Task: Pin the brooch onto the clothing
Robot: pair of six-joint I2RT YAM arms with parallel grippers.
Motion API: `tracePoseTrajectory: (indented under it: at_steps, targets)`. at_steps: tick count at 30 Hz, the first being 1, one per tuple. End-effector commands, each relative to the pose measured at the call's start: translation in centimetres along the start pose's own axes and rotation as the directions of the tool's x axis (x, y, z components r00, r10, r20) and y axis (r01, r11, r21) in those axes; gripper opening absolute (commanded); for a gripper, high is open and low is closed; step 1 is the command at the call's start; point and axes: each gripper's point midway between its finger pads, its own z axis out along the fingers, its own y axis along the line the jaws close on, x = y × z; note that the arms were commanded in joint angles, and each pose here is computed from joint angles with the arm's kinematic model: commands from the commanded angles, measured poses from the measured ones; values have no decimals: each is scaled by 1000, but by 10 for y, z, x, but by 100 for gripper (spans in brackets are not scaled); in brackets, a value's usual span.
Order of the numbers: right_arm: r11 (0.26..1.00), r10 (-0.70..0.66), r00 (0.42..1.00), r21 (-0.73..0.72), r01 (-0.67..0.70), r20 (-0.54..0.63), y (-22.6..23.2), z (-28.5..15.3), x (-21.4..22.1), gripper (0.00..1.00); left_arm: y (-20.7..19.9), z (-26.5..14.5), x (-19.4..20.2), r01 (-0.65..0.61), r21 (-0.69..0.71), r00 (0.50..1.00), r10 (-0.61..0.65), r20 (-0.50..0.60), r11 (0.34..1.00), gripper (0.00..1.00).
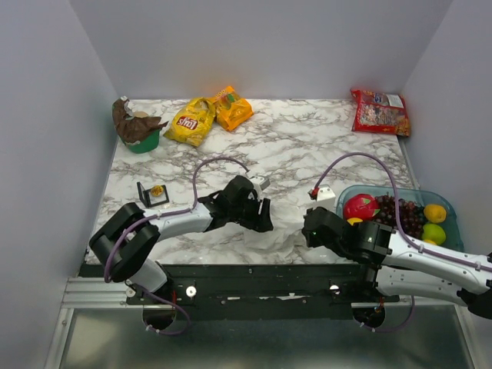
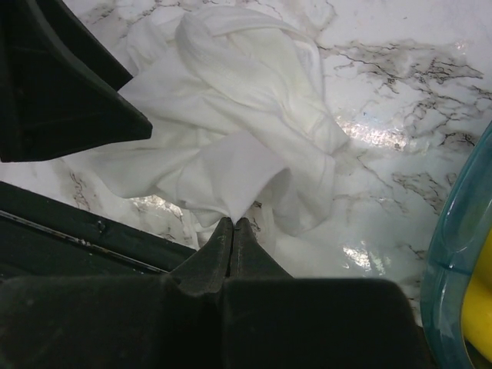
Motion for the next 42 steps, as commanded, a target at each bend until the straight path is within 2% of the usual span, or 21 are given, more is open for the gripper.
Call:
tracePoseTrajectory:
  at_steps: [1,3,4,5,8,11,12,15,22,24,29,32,33,34,35,36,37,38,39,40,42]
  targets:
    - [1000,18,999,12,-18,31,-4,-2,-4,1,-10,15,3,-15,14,1000,15,-24,1000,46]
    - [1000,15,999,18,-16,32,-6,-2,-3,1,-13,20,6,-21,16,999,21,-37,1000,27]
    - [1000,16,999,18,-17,38,-7,-2,-4,1,-15,19,4,-23,18,999,23,-27,1000,9]
    - [1000,9,999,25,-10,40,-9,-3,-4,1,-13,18,1,-20,-2,1000,20,-4,1000,0]
    - [999,-21,998,42,18,56,-13,-10,-13,1,-23,-5,-30,-68,-41,988,73,137,997,0]
    - [997,-54,994,65,48,92,-19,-23,-31,1,-47,-44,-66,-127,-40,950,133,282,991,0]
    - [996,-64,993,63,58,101,-19,-27,-35,1,-56,-67,-83,-142,-42,921,148,360,989,0]
    - [995,-90,983,59,82,158,-20,-44,-59,1,-79,-110,-111,-170,-27,862,162,481,985,0]
    - [983,-108,949,-109,146,295,2,-88,-106,1,-106,-186,-129,-178,-21,819,160,551,984,0]
    - [976,-103,941,-149,158,322,8,-98,-114,1,-118,-214,-137,-176,-3,789,143,597,984,0]
    - [965,-92,933,-202,170,348,24,-101,-124,1,-121,-244,-145,-184,-48,764,174,621,982,0]
    - [976,-86,931,-156,149,355,25,-88,-128,1,-95,-236,-160,-192,-203,769,276,576,960,0]
    - [980,-78,931,-143,137,356,25,-84,-129,1,-76,-223,-167,-203,-271,785,322,530,941,0]
    - [987,-89,932,-97,131,351,23,-73,-127,1,-48,-226,-183,-147,-324,786,309,535,934,0]
    - [990,-69,927,-87,108,369,25,-70,-133,1,-29,-225,-194,-122,-323,794,287,535,938,0]
    - [992,-70,926,-72,104,371,25,-63,-133,1,-15,-201,-197,-136,-250,838,246,488,959,0]
    - [993,-69,926,-60,98,370,25,-57,-134,1,25,-206,-215,-36,-284,835,185,518,958,2]
    - [994,-75,932,-52,100,354,29,-42,-131,1,38,-203,-226,-15,-303,841,176,512,953,17]
    - [994,-73,937,-48,95,342,30,-33,-129,1,67,-174,-228,9,-336,884,149,443,942,37]
    - [994,-63,945,-61,87,320,31,-23,-127,1,85,-165,-223,7,-391,912,154,380,920,71]
    - [994,-82,958,-49,99,274,35,5,-113,1,97,-143,-227,0,-408,940,140,313,913,88]
